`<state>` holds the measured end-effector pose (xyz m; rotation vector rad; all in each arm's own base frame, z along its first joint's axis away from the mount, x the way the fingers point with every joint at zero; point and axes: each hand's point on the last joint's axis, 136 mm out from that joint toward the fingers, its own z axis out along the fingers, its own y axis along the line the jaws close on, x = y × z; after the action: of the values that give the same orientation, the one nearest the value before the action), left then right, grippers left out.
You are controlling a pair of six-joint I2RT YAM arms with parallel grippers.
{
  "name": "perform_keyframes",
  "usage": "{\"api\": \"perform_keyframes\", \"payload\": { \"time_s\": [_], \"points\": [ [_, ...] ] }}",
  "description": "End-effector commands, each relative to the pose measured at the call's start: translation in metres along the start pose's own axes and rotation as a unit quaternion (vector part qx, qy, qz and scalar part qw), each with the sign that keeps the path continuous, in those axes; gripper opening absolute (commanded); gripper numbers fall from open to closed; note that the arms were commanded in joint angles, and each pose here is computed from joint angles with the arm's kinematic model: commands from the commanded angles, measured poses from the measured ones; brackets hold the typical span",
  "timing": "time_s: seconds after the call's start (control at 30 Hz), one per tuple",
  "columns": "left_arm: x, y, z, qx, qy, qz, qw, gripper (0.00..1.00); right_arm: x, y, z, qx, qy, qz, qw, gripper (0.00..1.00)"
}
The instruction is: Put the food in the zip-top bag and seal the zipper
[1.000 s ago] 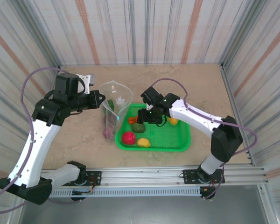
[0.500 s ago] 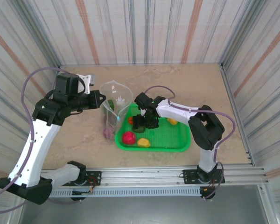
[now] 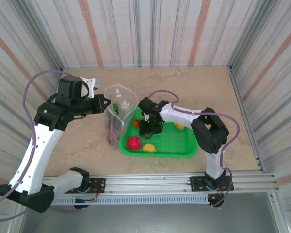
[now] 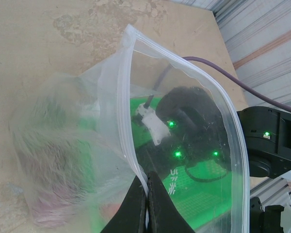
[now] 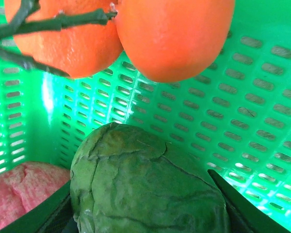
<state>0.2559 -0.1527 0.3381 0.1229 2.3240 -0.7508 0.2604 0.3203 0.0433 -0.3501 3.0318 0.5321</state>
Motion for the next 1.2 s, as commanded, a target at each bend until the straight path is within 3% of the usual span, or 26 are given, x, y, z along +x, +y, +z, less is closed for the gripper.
{"api": "perform_keyframes", "payload": {
  "time_s": [0.0,0.37,0.6,1.0,1.17],
  "points": [
    [0.002,-0.001,-0.001,0.007,0.001,0.006,1.000,0.00,-0.003,-0.001,-0.025,-0.007,-0.027,0.000,1.000,0.51],
    [0.002,-0.005,-0.003,0.017,0.002,0.002,1.000,0.00,0.004,-0.017,-0.120,-0.013,-0.109,0.008,0.994,0.53],
    [0.003,-0.009,-0.002,0.030,0.004,-0.005,1.000,0.00,0.004,-0.003,-0.196,-0.038,-0.170,-0.014,0.985,0.53],
    [-0.001,-0.019,-0.001,0.053,0.007,-0.008,0.999,0.00,-0.022,0.084,-0.328,-0.140,-0.279,-0.086,0.946,0.51],
    [-0.001,-0.020,0.002,0.056,0.012,-0.010,0.998,0.00,-0.036,0.128,-0.324,-0.163,-0.267,-0.118,0.943,0.50]
  ]
}}
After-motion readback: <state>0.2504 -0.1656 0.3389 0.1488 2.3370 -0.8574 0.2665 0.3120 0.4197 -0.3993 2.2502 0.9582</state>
